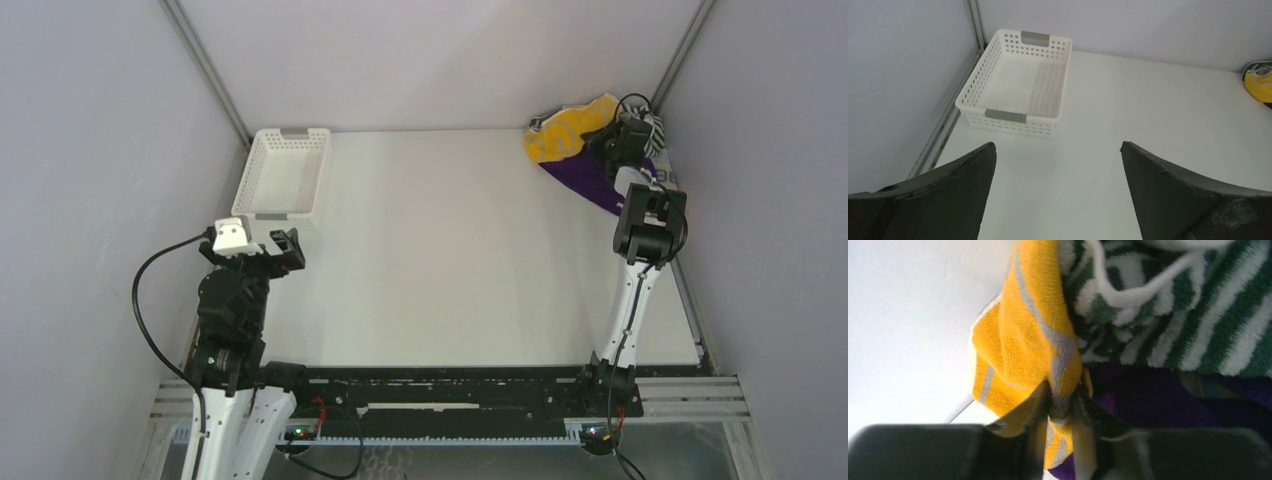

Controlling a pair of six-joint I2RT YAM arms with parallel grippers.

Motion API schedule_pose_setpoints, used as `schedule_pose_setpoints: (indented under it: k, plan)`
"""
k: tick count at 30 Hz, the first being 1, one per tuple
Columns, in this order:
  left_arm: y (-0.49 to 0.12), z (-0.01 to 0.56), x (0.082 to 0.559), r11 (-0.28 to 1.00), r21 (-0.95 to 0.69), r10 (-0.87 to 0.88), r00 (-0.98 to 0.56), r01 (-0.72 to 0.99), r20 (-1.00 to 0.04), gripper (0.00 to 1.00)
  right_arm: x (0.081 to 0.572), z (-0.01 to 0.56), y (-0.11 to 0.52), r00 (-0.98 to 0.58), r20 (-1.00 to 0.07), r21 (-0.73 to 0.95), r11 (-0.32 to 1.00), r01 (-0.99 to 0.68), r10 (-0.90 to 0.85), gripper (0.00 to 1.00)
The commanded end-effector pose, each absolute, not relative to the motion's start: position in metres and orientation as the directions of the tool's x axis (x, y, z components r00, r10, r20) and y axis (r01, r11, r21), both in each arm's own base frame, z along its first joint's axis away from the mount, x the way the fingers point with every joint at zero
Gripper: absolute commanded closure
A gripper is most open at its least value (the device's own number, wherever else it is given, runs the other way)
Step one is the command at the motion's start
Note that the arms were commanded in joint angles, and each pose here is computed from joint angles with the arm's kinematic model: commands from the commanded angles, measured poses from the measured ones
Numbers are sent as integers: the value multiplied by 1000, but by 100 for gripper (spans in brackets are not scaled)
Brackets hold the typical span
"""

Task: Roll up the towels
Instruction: Pick up the towel at the corner of the board, then place the towel at the center of the board.

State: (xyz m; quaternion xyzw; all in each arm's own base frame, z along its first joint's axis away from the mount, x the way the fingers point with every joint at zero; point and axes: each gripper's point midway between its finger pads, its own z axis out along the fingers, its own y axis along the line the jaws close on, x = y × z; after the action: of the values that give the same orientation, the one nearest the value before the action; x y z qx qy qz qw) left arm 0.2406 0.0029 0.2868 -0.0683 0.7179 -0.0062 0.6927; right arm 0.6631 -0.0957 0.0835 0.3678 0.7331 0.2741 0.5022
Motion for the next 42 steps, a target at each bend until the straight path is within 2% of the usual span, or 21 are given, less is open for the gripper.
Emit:
schedule_pose_setpoints:
  k: [1, 5, 12, 20, 31, 34, 36, 39, 42]
  plan:
    - [7, 291, 241, 991, -88, -89, -4, -101, -996, 0, 669, 151, -83, -176, -578, 794, 599, 104, 797, 83]
    - [7, 296, 236, 990, -97, -96, 24, -99, -995, 0, 658, 191, -60, -188, -608, 782, 622, 21, 771, 100]
    - [3, 306, 226, 992, -113, -109, 73, -61, -991, 0, 624, 293, 1, -180, -685, 728, 671, -138, 706, 100]
    - [-11, 317, 215, 992, -126, -128, 119, 24, -985, 0, 566, 385, 109, -178, -783, 619, 721, -310, 596, 100]
    - [-19, 323, 209, 988, -131, -141, 143, 78, -980, 0, 442, 507, 253, -159, -814, 522, 585, -621, 558, 100]
    - [-28, 327, 208, 983, -137, -153, 131, 124, -979, 0, 414, 499, 276, -206, -819, 524, 550, -650, 536, 100]
    - [-35, 330, 209, 976, -146, -163, 104, 160, -981, 0, 403, 468, 282, -236, -829, 527, 567, -633, 508, 98]
    - [-44, 325, 212, 963, -188, -200, 42, 193, -979, 0, 397, 399, 276, -306, -820, 567, 609, -555, 484, 97]
    - [-54, 313, 216, 942, -249, -250, -27, 223, -968, 0, 391, 303, 261, -442, -789, 601, 685, -411, 427, 97]
